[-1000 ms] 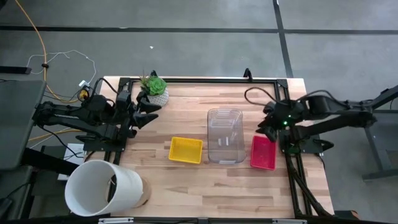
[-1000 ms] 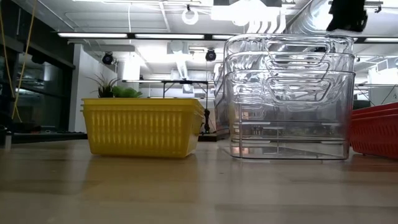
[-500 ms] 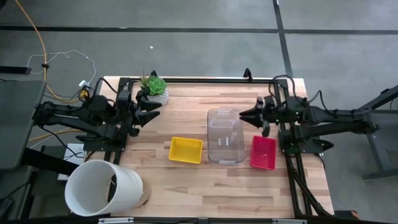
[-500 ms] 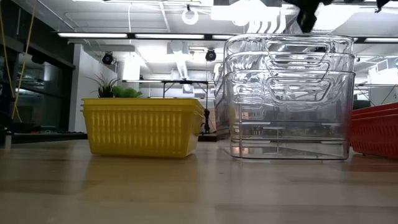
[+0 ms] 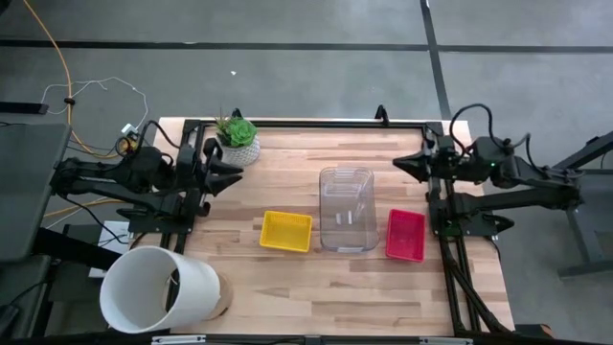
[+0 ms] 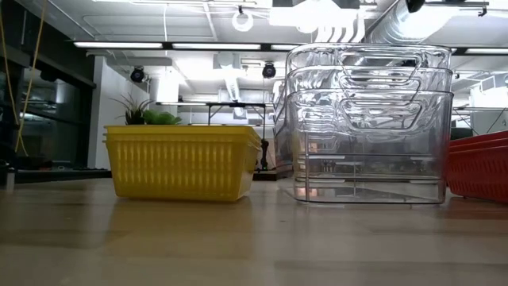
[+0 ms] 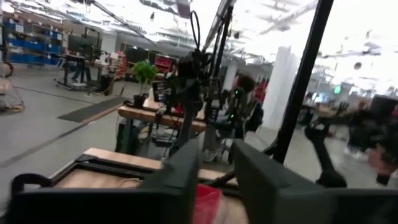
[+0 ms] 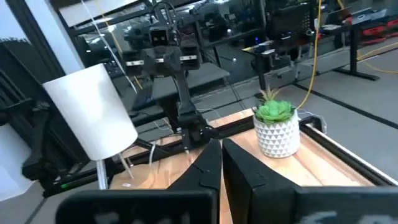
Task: Stack baskets by color
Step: Return to Home Position
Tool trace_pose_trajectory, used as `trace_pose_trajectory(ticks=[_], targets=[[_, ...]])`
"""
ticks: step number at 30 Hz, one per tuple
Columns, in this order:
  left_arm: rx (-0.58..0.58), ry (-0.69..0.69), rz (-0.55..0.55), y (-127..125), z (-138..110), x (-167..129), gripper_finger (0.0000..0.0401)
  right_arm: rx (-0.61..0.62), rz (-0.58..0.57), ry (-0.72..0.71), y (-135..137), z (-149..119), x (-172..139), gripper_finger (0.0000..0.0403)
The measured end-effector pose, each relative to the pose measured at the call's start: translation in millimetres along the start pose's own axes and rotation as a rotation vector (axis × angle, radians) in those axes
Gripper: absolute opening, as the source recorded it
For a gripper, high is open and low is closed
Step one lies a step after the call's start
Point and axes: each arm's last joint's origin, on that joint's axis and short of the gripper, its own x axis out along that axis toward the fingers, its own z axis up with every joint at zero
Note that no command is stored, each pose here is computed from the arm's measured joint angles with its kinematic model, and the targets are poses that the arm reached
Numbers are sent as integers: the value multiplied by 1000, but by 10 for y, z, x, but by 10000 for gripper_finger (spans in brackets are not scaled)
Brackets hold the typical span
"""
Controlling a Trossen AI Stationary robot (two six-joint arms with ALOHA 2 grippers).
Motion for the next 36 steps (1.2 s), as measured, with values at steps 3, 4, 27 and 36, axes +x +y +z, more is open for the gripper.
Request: trace_pose_trajectory(ticks=[3, 4, 27, 36], targets=[[62, 11, 3, 4, -6, -16, 19, 3, 8, 3, 0, -3, -17, 1], [75, 6, 5, 4, -1, -18, 11, 3, 15, 5, 3, -3, -17, 2], [110, 18, 1, 26, 51, -286, 0, -6, 55, 54, 9, -45, 10, 0], [22, -28, -30, 139, -315, -675, 0, 102, 33, 111, -6, -98, 7, 0]])
